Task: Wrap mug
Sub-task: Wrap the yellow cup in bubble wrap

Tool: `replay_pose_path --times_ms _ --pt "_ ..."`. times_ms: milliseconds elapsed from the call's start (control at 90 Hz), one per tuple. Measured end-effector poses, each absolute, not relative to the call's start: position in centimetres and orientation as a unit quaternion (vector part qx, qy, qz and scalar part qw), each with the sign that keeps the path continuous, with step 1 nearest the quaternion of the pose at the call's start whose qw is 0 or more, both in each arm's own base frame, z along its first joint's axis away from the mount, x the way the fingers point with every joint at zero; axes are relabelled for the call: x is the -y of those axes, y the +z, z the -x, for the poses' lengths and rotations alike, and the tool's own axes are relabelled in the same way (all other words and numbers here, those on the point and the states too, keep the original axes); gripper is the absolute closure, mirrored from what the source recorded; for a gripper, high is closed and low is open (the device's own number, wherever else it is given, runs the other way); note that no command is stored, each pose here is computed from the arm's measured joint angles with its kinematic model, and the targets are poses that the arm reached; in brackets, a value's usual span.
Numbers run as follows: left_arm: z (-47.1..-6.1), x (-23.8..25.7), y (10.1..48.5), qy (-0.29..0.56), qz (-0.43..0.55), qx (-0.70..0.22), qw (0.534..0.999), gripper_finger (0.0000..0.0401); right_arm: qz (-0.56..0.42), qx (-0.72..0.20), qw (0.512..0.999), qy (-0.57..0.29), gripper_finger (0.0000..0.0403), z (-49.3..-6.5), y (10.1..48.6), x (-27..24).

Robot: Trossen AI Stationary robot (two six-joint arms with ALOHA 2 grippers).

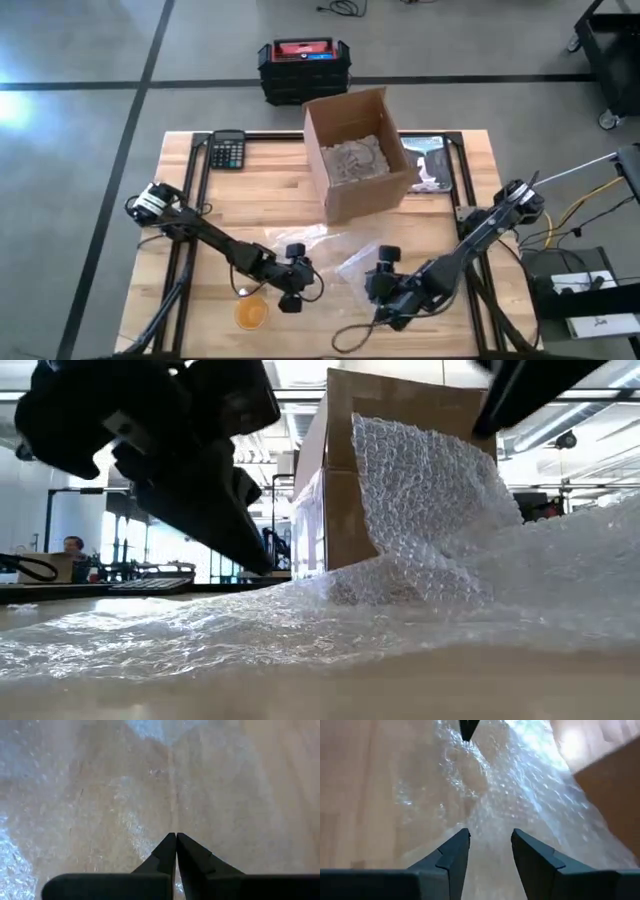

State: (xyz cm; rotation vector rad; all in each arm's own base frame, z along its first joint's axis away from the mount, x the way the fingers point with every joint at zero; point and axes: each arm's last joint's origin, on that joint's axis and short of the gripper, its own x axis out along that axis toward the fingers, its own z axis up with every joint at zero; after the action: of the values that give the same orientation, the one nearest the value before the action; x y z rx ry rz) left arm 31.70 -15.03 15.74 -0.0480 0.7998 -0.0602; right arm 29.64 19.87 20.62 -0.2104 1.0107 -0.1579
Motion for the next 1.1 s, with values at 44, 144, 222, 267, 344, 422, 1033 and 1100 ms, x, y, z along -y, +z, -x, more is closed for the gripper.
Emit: replay_pose_path --times_ms 44,144,222,267,344,422,1033,1100 --pt "-31.7 15.0 15.8 -0.029 0.025 -0.387 0.921 0.0401 0.108 -0.488 0.864 -0.068 0.0281 -30.6 20.0 -19.3" --pt "-31.8 14.9 15.9 -0.027 0.026 -0.384 0.922 0.0401 0.101 -0.505 0.857 -0.032 0.0295 -33.2 18.3 -17.4" --pt "-31.8 14.8 15.9 -0.026 0.026 -0.384 0.923 0.0401 0.092 -0.515 0.852 0.010 0.0307 -35.1 16.8 -15.9" --pt "-31.8 14.8 15.9 -0.025 0.025 -0.384 0.923 0.0401 0.084 -0.517 0.851 0.038 0.0315 -36.0 16.1 -15.2" --pt "-31.8 14.8 15.9 -0.026 0.023 -0.384 0.923 0.0401 0.070 -0.517 0.851 0.066 0.0329 -37.2 15.1 -14.0" --pt "-31.8 14.8 15.8 -0.025 0.023 -0.385 0.922 0.0401 0.063 -0.543 0.835 0.060 0.0343 -37.5 14.0 -12.7" --pt "-27.1 12.9 10.7 0.045 0.111 -0.491 0.863 0.0401 0.072 -0.788 0.601 -0.112 0.0370 -26.3 19.7 -13.4" --pt "-26.9 12.9 10.7 0.039 0.113 -0.495 0.861 0.0401 0.057 -0.777 0.613 -0.131 0.0368 -25.2 20.9 -14.1"
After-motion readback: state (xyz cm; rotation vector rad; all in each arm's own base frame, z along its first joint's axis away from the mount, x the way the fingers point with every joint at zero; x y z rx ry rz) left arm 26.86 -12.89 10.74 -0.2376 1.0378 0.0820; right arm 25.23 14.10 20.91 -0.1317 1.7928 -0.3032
